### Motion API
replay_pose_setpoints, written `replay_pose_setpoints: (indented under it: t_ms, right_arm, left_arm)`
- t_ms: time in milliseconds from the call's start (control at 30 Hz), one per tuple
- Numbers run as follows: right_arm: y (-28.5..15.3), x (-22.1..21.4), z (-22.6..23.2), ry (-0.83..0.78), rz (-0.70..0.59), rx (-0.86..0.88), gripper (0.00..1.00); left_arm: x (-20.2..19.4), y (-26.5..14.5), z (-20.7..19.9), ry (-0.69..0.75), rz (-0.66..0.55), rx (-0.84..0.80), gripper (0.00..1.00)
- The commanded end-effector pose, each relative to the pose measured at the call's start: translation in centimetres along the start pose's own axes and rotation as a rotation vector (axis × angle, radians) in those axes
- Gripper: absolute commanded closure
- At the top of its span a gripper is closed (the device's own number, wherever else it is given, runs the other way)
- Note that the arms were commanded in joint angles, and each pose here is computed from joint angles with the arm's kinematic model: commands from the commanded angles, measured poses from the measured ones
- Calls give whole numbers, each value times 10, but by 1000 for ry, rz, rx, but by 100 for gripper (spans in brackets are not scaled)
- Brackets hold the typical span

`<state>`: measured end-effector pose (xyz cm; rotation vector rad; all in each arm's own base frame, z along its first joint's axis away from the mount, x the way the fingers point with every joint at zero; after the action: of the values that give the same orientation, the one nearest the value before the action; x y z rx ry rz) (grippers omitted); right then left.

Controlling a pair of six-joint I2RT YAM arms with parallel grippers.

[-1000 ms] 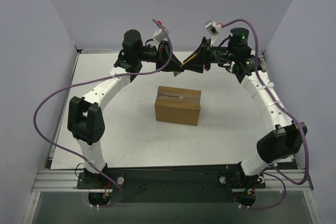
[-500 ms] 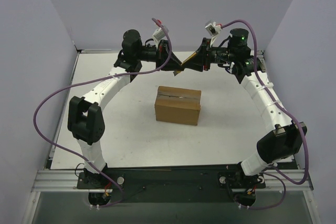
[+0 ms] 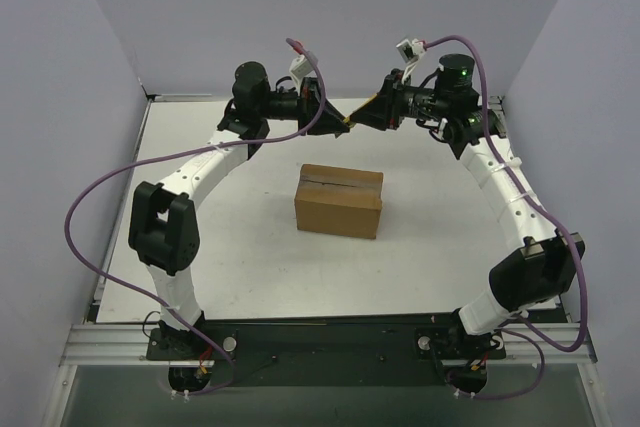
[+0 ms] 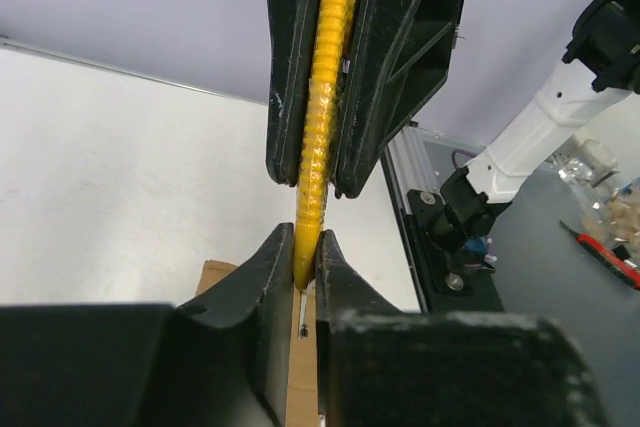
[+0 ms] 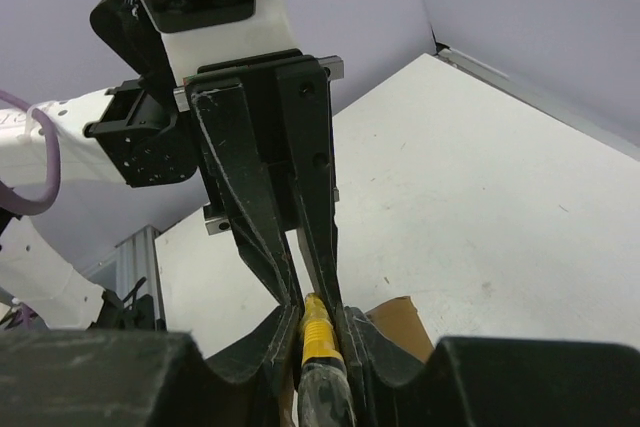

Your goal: Unpack the express box

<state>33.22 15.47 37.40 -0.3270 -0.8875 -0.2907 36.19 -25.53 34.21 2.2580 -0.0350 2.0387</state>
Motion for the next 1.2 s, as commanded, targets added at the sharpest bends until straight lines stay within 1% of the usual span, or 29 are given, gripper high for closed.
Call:
replay_pose_setpoints:
  t_ms: [0, 33, 67, 100, 167, 300, 367, 400, 467, 500, 600, 633, 767, 867, 933, 1033, 1067, 1133, 1167]
  right_arm:
    - [-17, 20, 9, -91, -109, -51, 100]
    - [-15, 16, 7, -81, -97, -44, 100]
    - [-16, 14, 8, -81, -91, -35, 100]
    - [-15, 13, 8, -82, -91, -32, 100]
    - [-16, 12, 6, -63, -102, -58, 100]
    - [-23, 21, 4, -65, -157, -148, 100]
    - [-26, 23, 5, -90, -169, -163, 100]
    - [-25, 23, 6, -94, -163, -148, 100]
    - [-23, 21, 6, -80, -147, -127, 100]
    - [-22, 19, 7, -76, -134, -106, 100]
    - [-18, 14, 9, -94, -114, -76, 100]
    - [-18, 14, 10, -104, -106, -56, 100]
    - [-13, 13, 13, -133, -75, 4, 100]
    - [-8, 14, 15, -138, -59, 36, 100]
    - [-5, 15, 17, -148, -51, 51, 100]
    - [-2, 14, 17, -147, -38, 62, 100]
    - [0, 14, 18, -149, -36, 66, 100]
    - [2, 14, 18, -153, -29, 77, 100]
    - [4, 14, 17, -152, -27, 79, 100]
  left_arm:
    - [5, -8, 3, 33, -5, -12, 91]
    - [5, -7, 3, 31, -6, -15, 92]
    - [5, -8, 4, 29, -6, -14, 91]
    - [5, -8, 4, 29, -7, -12, 86]
    - [2, -8, 6, 20, -6, 7, 72]
    - [-2, -20, 15, 5, -6, 101, 63]
    - [0, -29, 18, -3, -9, 132, 60]
    - [0, -30, 19, -3, -9, 130, 54]
    - [1, -31, 20, 6, -10, 127, 51]
    - [3, -30, 19, 15, -12, 123, 45]
    - [6, -24, 18, 30, -13, 96, 37]
    - [5, -22, 18, 32, -12, 89, 33]
    - [5, -13, 16, 40, -13, 64, 30]
    - [3, -7, 15, 40, -12, 45, 21]
    - [2, -3, 16, 37, -11, 36, 21]
    - [3, 1, 16, 37, -10, 11, 30]
    - [4, 1, 15, 37, -8, -7, 39]
    - [2, 3, 16, 26, -4, -30, 49]
    - [3, 4, 16, 25, -3, -41, 56]
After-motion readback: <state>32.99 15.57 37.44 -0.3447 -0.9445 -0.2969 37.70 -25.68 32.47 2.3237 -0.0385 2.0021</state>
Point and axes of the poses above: each gripper's point midway between its finger pads, its own y axis out along the fingers, its own z axis along the line the jaws close on, x = y × z, the point moved 10 cm from there along -y, back along the fingers, and after that the axes turned 15 degrees about y, right-handed, at the moved point
